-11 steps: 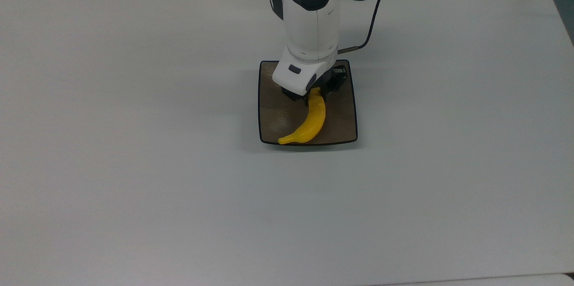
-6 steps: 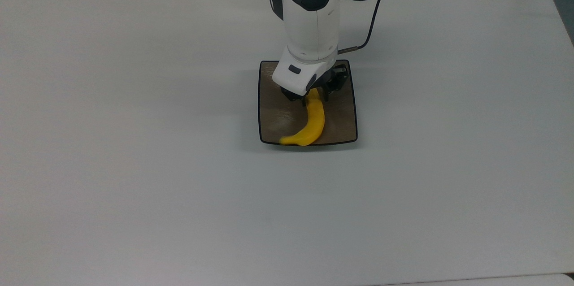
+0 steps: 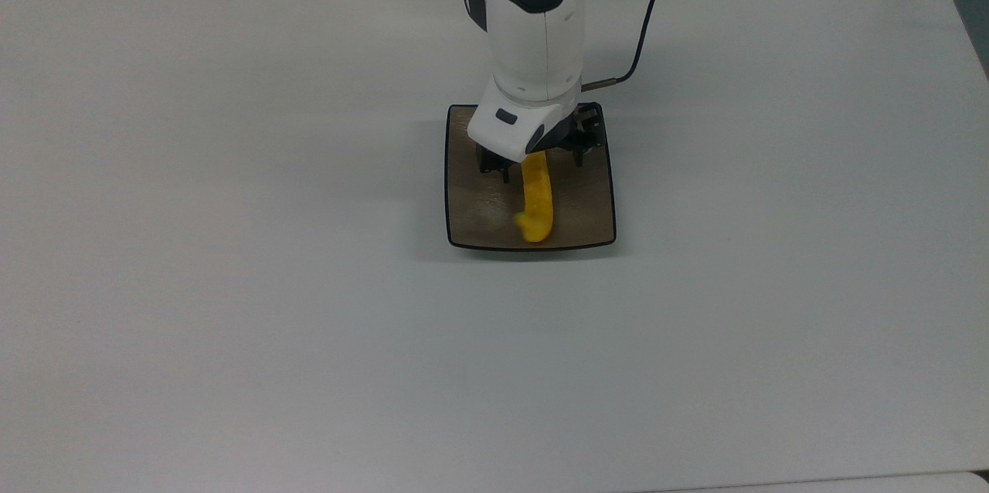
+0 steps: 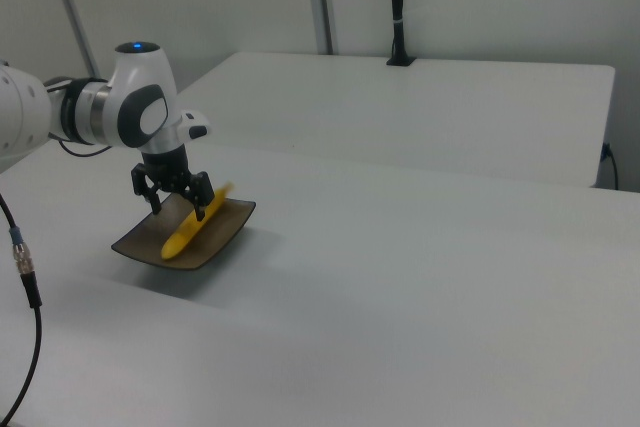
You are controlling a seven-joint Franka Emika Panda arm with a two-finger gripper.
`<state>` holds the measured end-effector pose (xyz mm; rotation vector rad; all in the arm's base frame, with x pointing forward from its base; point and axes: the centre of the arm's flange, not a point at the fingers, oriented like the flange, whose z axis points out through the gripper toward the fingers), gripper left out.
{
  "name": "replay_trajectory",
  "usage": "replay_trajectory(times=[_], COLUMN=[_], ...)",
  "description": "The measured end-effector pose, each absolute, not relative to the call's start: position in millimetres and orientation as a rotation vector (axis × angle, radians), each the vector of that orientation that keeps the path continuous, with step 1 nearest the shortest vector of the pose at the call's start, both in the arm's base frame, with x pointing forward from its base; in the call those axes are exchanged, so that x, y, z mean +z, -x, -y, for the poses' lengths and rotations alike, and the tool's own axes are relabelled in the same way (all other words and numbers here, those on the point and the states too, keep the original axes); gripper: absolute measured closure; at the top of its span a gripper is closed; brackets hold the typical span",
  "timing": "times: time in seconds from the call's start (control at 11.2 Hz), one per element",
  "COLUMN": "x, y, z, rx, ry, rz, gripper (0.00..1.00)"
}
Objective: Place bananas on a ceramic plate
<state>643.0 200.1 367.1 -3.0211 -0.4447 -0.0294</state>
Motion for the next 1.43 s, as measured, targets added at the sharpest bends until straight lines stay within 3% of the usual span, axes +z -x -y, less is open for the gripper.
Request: replay_trajectory(times=[0.36, 0.63, 0.81, 0.98, 1.43], x=[461.1, 562.1, 603.6, 622.1, 614.0], y=[-625.9, -584.4, -556.1, -545.8, -554.2], z=[-152.1, -94.3, -74.0, -47.4, -41.2], rx=[0.005, 0.005, 0.008, -0.02, -0.069], ry=[3.071, 3.097, 3.104, 3.105, 3.102], rz=[0.302, 0.185, 0.14, 0.066, 0.06], gripper=[0.0, 0.0, 0.0, 0.0, 0.0])
